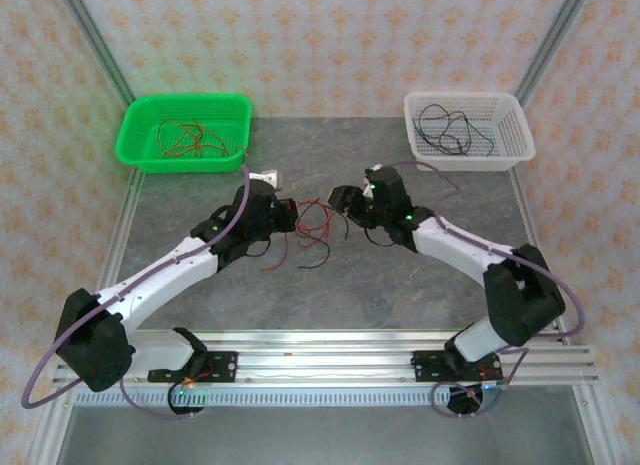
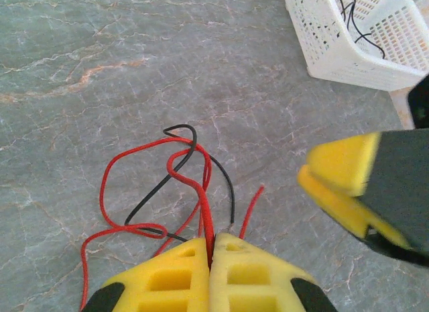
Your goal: Untangle the cables
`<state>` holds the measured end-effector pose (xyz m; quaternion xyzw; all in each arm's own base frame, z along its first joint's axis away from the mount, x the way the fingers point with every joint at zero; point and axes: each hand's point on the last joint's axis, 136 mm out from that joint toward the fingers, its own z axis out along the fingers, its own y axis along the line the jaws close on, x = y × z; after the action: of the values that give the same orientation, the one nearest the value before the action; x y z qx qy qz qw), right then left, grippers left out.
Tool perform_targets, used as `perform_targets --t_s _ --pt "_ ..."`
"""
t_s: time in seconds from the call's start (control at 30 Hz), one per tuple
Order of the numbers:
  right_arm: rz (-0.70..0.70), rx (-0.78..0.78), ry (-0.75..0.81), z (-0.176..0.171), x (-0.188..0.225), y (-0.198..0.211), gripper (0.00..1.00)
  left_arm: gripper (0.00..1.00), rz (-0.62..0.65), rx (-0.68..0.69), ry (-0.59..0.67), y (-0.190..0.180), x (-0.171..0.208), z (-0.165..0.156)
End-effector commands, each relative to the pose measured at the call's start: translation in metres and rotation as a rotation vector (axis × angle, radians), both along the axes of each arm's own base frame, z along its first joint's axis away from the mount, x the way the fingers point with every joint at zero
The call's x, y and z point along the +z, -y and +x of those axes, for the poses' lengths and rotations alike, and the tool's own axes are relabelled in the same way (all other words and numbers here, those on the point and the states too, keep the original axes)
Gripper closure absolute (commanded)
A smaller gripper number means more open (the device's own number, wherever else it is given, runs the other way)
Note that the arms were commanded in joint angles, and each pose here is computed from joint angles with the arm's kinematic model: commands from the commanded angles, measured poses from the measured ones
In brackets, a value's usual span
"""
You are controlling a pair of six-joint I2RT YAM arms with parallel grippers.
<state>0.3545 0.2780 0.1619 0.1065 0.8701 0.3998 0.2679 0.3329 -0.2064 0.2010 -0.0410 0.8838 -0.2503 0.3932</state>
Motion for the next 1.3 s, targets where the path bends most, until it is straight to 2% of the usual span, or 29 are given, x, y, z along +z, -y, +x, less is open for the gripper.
perform_targets --t_s 0.0,0.07,0.17,0.33,0.57,0.8,0.93,1.27 --pt "-0.150 -0.004 0.056 0.007 -0.004 -0.014 0.44 1.00 -0.016 -0.027 0.050 0.008 0.026 -0.001" --pt "-0.162 0.037 0.055 0.004 -0.012 -0.029 0.44 1.00 -0.016 -0.031 0.053 0.011 0.029 -0.001" --pt "-0.109 0.066 0.050 0.002 -0.017 -0.046 0.44 1.00 -0.020 -0.036 0.061 0.014 0.034 -0.002" --pt "-0.117 0.085 0.030 0.004 -0.028 -0.059 0.44 1.00 -0.026 -0.042 0.072 0.018 0.040 -0.005" --pt "-0.148 -0.019 0.054 0.025 -0.038 -0.053 0.46 1.00 -0.040 -0.052 0.095 0.022 0.057 -0.011" --pt "-0.222 -0.203 0.097 0.051 -0.053 -0.031 0.69 1.00 -0.038 -0.049 0.146 0.018 0.091 -0.022" --pt "-0.248 -0.235 0.086 0.051 -0.066 -0.024 0.75 1.00 -0.019 -0.021 0.176 0.006 0.108 -0.026" --pt "-0.289 -0.284 0.037 0.044 -0.095 0.003 0.99 1.00 0.054 0.063 0.286 -0.027 0.174 -0.031"
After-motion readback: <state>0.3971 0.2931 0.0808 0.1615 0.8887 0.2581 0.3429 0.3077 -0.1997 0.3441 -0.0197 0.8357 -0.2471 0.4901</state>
